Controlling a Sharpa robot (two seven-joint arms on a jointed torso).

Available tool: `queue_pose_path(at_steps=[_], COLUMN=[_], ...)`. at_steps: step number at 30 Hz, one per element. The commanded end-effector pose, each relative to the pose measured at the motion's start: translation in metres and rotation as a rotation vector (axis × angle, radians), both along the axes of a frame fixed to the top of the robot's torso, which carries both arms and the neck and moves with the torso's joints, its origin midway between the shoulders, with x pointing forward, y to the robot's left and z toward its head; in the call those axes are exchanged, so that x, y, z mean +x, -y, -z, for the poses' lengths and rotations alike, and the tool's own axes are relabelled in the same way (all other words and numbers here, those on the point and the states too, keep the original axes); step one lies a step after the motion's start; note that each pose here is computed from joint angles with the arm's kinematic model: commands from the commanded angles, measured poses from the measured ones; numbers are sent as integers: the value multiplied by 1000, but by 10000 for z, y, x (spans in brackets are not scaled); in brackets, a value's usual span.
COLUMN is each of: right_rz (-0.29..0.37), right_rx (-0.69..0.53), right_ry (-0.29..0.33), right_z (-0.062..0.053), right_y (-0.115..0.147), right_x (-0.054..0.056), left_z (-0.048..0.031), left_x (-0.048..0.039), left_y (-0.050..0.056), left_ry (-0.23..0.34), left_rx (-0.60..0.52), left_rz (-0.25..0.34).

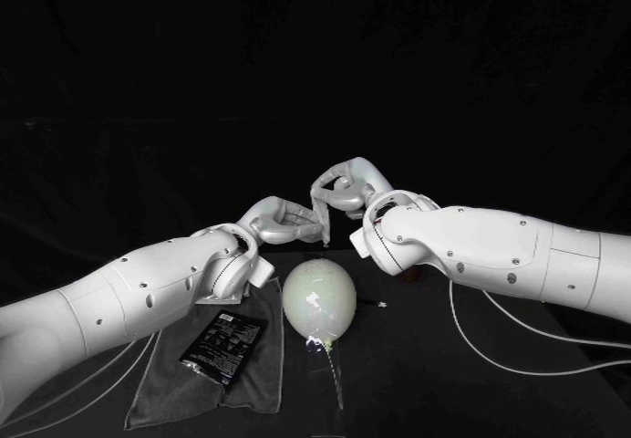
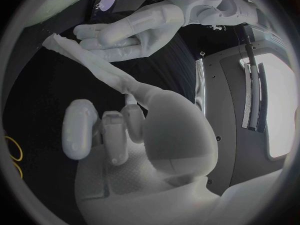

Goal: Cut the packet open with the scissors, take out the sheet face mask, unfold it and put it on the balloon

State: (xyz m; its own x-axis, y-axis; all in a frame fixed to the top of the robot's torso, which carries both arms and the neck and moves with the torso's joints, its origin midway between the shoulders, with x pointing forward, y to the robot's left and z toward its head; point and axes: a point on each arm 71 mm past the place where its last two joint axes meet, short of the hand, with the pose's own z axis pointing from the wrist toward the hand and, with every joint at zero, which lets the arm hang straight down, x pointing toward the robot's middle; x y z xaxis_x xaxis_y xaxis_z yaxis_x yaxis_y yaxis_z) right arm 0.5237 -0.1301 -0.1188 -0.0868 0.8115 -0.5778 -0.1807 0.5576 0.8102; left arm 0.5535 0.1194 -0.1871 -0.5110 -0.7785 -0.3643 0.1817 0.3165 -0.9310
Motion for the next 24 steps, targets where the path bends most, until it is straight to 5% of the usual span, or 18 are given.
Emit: queue_pose_path(at_steps=[1,16,24], right_rz=[-15,-24,-31], right_rx=[-11,-12,-10], right_ry=[18,14,14], right_z=[-14,-4,2], right_y=[-13,14,-12], right_x=[-6,-68,-87], left_z=[-12,-12,-10], left_x=[6,47,33], left_y=[-5,-91,-52], left_ry=[-6,9,9], left_rx=[-24,-13,-1], left_rz=[-12,-87,-65])
